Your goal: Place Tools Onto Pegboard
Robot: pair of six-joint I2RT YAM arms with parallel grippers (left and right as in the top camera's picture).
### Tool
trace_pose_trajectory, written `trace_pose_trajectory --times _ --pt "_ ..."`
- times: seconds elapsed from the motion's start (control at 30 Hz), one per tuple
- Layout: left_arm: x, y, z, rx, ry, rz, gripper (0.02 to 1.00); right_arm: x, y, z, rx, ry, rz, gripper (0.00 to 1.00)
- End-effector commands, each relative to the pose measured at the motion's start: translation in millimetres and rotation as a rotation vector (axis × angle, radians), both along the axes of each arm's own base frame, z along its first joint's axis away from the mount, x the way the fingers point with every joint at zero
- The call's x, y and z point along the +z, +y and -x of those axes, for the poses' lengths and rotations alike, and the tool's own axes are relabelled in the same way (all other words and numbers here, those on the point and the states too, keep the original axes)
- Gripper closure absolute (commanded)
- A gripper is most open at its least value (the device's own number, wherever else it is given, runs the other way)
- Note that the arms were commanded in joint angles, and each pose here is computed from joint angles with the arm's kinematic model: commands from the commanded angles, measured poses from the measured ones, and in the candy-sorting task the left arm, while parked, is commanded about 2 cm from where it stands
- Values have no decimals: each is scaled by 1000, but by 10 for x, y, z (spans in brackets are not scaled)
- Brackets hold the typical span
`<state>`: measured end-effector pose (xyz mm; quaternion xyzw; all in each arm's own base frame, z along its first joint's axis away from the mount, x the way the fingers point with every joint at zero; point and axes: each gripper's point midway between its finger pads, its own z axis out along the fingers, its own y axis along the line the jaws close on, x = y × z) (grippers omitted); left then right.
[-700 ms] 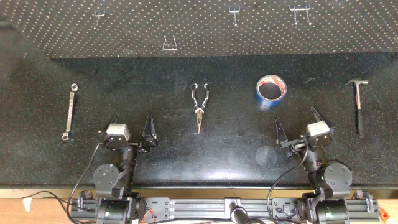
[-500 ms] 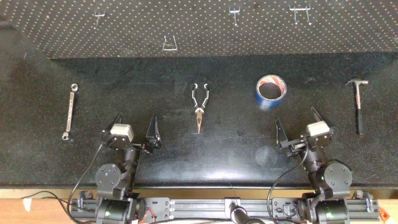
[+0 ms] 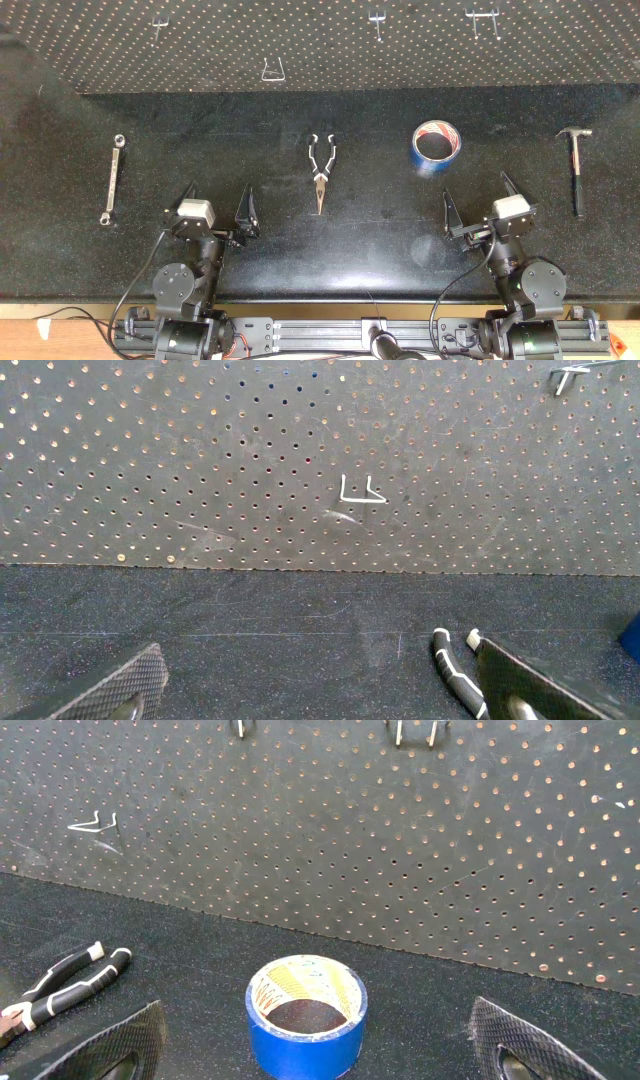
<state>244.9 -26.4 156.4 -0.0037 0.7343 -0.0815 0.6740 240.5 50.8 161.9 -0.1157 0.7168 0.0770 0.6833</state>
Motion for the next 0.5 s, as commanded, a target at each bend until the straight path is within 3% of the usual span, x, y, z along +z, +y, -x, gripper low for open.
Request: trace_pose_trajectory --times 0.03,0.4,0.5 --pt "-5 -9 4 -5 -2 -9 23 -2 15 8 6 -5 9 16" --pt "-3 -9 4 -5 -3 -9 23 -3 15 8 7 -5 9 16" --pt "32 -12 -25 -18 24 -145 23 -2 15 8 7 -5 9 16"
